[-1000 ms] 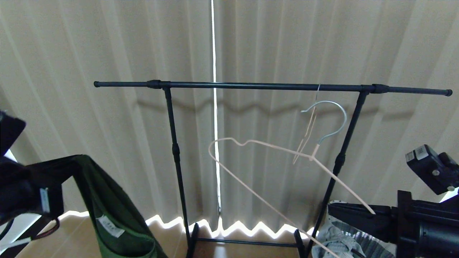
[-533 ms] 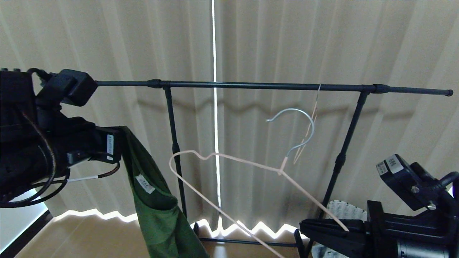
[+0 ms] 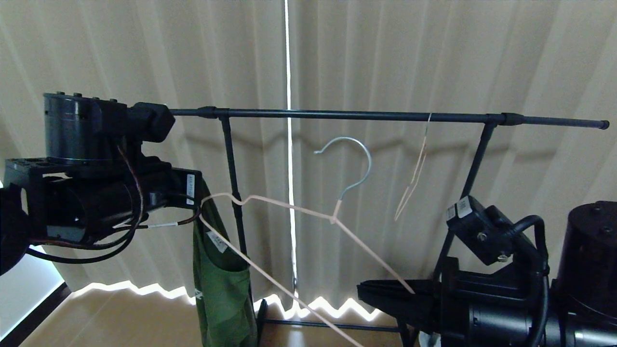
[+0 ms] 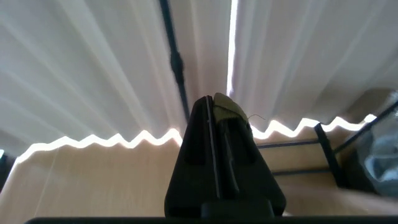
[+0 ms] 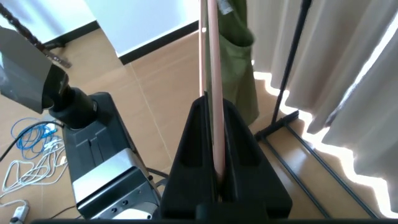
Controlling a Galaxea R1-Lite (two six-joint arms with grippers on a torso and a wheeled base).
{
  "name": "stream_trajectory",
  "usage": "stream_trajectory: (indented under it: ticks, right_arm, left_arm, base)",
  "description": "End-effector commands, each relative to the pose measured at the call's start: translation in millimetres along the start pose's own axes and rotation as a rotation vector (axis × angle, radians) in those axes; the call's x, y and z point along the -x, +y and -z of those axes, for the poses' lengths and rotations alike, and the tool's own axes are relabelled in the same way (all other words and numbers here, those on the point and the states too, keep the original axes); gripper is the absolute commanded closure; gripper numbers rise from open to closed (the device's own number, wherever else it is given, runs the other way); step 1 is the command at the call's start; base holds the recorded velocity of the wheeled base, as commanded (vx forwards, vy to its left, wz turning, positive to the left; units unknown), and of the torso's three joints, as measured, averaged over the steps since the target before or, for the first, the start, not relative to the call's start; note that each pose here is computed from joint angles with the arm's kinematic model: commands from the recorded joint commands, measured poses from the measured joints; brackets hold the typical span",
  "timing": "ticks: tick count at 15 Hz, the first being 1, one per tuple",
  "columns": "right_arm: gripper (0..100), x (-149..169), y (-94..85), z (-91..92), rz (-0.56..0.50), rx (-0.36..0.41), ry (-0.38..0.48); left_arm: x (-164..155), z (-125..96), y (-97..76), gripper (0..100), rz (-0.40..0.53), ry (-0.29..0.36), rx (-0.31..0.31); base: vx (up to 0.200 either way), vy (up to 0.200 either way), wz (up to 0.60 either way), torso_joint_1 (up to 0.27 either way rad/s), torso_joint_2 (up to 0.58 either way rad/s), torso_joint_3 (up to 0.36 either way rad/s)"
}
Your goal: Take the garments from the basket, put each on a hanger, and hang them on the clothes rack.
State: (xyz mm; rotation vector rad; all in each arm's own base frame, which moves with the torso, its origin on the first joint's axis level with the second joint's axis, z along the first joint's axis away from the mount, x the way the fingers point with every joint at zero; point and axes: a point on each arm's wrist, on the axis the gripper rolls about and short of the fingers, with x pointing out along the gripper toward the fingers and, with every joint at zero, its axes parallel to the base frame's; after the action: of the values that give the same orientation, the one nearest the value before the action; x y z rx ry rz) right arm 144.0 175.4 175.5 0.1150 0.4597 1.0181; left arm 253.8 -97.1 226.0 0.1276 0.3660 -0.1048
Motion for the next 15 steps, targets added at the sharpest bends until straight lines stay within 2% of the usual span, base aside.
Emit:
stream_trajectory:
  ticks: [1,5,9,15]
  right_arm:
    - [100,-9.3,-1.9,0.8,0.004,-0.004,0.019]
    - [100,-21.9,-4.3,-4.6,0.012,-0.007,0.020]
    - [100,-27.3,-5.7,-9.0,0.018,-0.007,0.012]
    - [100,-35.3,-9.8,-15.0,0.038,-0.011,0.000]
  left_arm:
    - [-6.0,1.4,-1.5,100,-0.003,0.012,-0.002]
    - [-3.2,1.1,-1.2,100,-0.002,0.009,0.000]
    - [0.1,1.2,1.2,100,-0.049,0.005,0.002]
    - [10.0,-1.4,3.7,100,-0.049,-0.017,0.005]
  base:
    - [0.000,0.000,0.00,0.000,0.00,0.000]
    - [0.000,0.000,0.00,0.000,0.00,0.000]
    - [0.000,0.000,0.00,0.000,0.00,0.000]
    - [0.000,0.000,0.00,0.000,0.00,0.000]
